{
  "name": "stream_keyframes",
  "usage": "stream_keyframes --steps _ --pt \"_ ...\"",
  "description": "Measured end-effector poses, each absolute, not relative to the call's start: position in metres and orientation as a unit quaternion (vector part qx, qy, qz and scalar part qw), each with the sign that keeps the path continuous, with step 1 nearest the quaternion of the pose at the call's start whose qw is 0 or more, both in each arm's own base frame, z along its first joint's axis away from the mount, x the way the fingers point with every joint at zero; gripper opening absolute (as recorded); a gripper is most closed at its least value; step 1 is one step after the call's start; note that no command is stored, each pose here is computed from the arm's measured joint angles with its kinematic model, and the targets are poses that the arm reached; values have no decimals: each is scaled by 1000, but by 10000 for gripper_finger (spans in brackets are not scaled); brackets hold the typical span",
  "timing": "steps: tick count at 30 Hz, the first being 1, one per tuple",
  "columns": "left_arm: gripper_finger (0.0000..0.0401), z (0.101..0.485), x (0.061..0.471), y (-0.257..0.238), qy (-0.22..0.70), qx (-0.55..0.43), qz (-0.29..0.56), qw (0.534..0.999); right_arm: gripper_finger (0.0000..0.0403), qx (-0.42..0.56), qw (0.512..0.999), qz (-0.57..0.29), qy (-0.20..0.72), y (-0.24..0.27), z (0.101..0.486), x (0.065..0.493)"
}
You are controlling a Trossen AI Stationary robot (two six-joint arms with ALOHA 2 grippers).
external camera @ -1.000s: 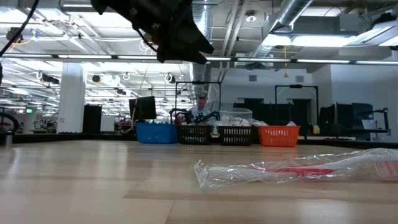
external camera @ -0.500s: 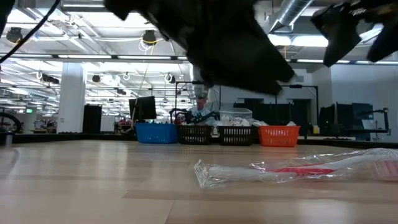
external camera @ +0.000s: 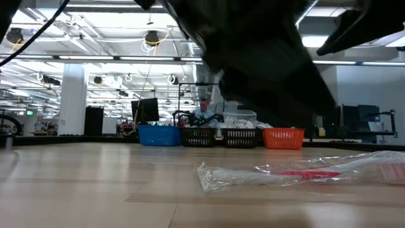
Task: Pick & Place Travel size toiletries
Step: Put the orange toothbrush into the orange bin
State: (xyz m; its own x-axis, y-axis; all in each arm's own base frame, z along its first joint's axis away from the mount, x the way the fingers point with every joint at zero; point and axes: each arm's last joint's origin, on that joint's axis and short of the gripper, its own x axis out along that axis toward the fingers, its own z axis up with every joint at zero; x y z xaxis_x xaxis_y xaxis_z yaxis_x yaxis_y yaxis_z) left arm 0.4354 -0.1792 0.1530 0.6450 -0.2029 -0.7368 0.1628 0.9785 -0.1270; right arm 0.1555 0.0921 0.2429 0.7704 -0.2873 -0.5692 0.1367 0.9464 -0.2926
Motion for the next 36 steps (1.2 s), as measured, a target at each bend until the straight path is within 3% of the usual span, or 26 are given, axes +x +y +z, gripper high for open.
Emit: stream_keyframes --steps 5,10,14,24,36 --pt "224 120 446 -182 434 -69 -126 890 249 -72 957 -102 262 81 240 141" --pt "218 115 454 -172 429 -79 -144 888 249 -53 968 -89 229 75 241 132" --pt "178 111 455 -166 433 -71 -122 891 249 -53 970 -75 226 75 241 130" --pt "12 117 452 -165 435 -48 -82 896 249 -64 969 -65 228 78 241 130" --pt "1 160 441 -179 381 -1 -53 923 249 -36 967 32 250 98 233 147"
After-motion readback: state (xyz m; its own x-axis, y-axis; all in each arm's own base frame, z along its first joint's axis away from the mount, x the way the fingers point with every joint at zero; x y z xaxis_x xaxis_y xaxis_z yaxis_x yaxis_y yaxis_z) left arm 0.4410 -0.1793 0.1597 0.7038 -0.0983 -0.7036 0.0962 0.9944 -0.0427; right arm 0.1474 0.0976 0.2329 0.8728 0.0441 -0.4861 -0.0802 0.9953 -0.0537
